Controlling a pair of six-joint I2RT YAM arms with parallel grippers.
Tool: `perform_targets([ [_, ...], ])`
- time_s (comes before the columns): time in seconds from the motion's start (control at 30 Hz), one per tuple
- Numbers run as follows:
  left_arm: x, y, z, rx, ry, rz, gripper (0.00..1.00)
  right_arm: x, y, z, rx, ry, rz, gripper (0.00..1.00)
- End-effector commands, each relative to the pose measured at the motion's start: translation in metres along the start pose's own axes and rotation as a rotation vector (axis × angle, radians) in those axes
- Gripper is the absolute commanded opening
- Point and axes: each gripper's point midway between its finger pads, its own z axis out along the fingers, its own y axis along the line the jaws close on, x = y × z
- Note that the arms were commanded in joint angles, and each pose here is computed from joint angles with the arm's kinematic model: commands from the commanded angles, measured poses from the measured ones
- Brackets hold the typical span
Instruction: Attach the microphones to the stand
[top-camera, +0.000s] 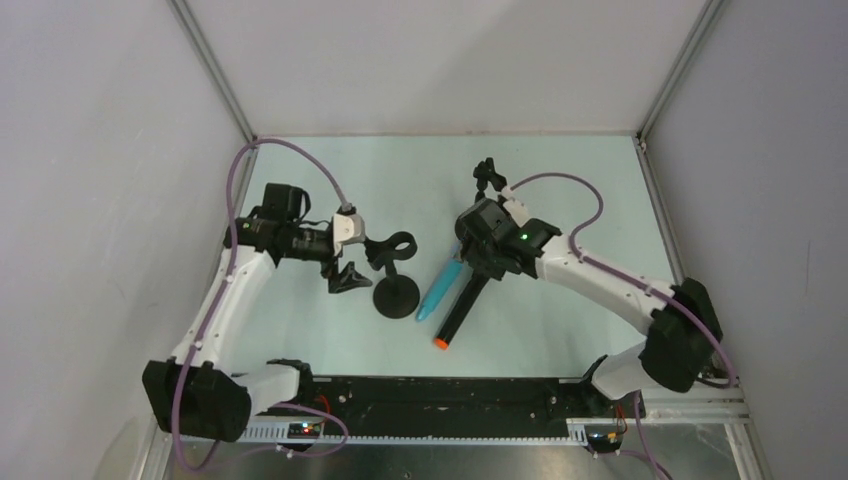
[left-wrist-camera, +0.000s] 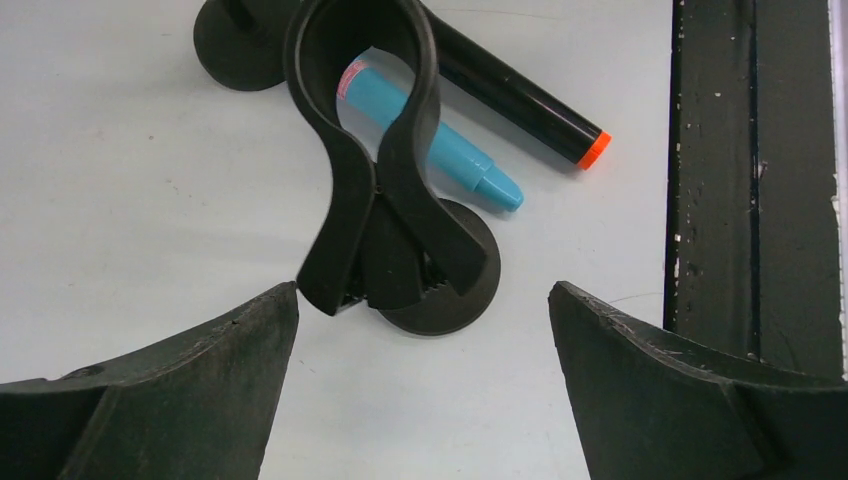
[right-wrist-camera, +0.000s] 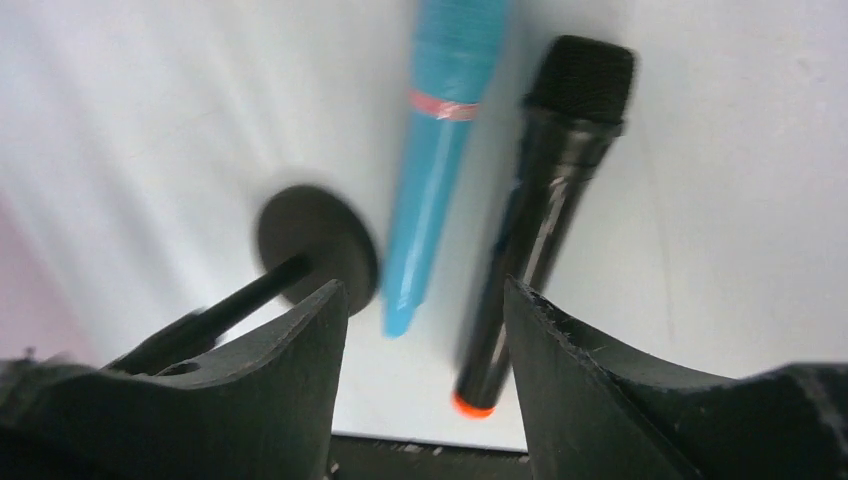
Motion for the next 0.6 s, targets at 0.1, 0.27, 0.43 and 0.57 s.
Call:
perform_targets([
  [0.1, 0.001, -0.013, -0.008, -0.04, 0.018, 0.103, 1.0, -0.04, 0.086, -0.1, -0.268, -0.128, -0.032, 0.63],
  [0.27, -0.007, -0.001, -0.004, -0.02, -0.012, 0.092, 1.0, -0.048, 0.138, -0.118, -0.343, -0.126, -0.083, 0.62],
  [0.43, -0.021, 0.026, -0.004, -0.071, -0.027, 0.092, 1.0, -0.03, 0.159, -0.106, -0.327, -0.087, -0.148, 0.57],
  [0.57, -0.026, 0.027, -0.001, -0.07, -0.033, 0.078, 1.0, -0.017, 0.151, -0.095, -0.28, -0.065, -0.172, 0.53],
])
